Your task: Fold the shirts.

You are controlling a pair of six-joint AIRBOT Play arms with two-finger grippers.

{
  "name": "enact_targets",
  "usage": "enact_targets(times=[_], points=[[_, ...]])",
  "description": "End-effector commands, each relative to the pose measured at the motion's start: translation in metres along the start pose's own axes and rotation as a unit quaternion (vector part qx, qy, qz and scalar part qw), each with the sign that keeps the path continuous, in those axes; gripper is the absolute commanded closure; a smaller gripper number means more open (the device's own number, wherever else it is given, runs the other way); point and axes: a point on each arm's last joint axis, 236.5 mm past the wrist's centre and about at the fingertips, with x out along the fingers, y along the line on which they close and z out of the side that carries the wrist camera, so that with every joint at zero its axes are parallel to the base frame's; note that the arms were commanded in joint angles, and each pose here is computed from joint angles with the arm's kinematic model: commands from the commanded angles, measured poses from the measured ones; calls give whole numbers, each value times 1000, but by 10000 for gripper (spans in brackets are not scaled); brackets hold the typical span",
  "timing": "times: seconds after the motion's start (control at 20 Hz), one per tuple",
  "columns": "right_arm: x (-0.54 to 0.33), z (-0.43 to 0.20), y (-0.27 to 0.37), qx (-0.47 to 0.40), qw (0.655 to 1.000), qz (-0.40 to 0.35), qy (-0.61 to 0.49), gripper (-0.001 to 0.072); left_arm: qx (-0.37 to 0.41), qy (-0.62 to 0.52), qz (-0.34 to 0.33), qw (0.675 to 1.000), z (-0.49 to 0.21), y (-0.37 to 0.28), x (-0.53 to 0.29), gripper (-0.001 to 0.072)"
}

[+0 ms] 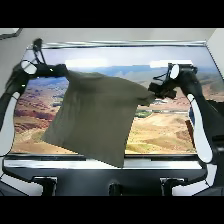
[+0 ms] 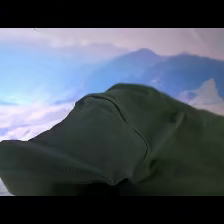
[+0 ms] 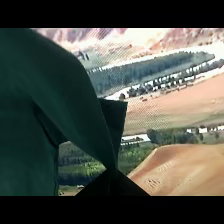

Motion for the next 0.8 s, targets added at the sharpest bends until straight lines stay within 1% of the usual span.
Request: enact_targets(times=[0.0, 0.25, 0.35, 0.4, 0.45, 0.5, 0.55, 0.6, 0.65, 0.7, 0.75], points=[[27, -17, -7, -17, 998, -13, 51, 672, 1, 45, -6, 999, -30, -5, 24, 672], [25, -26, -9, -18, 997, -18, 68, 672, -4, 101, -9, 995, -53, -1, 12, 672], [21, -23, -10, -30, 998, -18, 60, 670, -10, 119, -6, 993, -58, 8, 3, 672], [16, -12, -13, -35, 998, -25, 35, 628, -15, 121, -3, 993, -57, 14, -4, 672], [8, -1, -17, -33, 999, -35, 10, 270, -20, 118, 0, 993, -53, 20, -11, 672], [-3, 4, -17, -36, 999, -35, -3, 0, -24, 115, 4, 993, -49, 27, -18, 672], [-17, 6, -14, -46, 998, -31, -13, 37, -30, 112, 9, 993, -46, 35, -24, 672], [-32, 5, -11, -62, 998, -26, -18, 38, -36, 112, 13, 993, -45, 43, -29, 672], [-48, -4, -2, -82, 997, -4, -12, 58, -41, 119, 16, 992, -48, 49, -32, 672], [-62, -22, 11, -97, 995, 26, 13, 95, -45, 127, 17, 991, -51, 54, -33, 672], [-72, -48, 27, -111, 990, 67, 55, 94, -49, 135, 18, 990, -56, 57, -32, 672]])
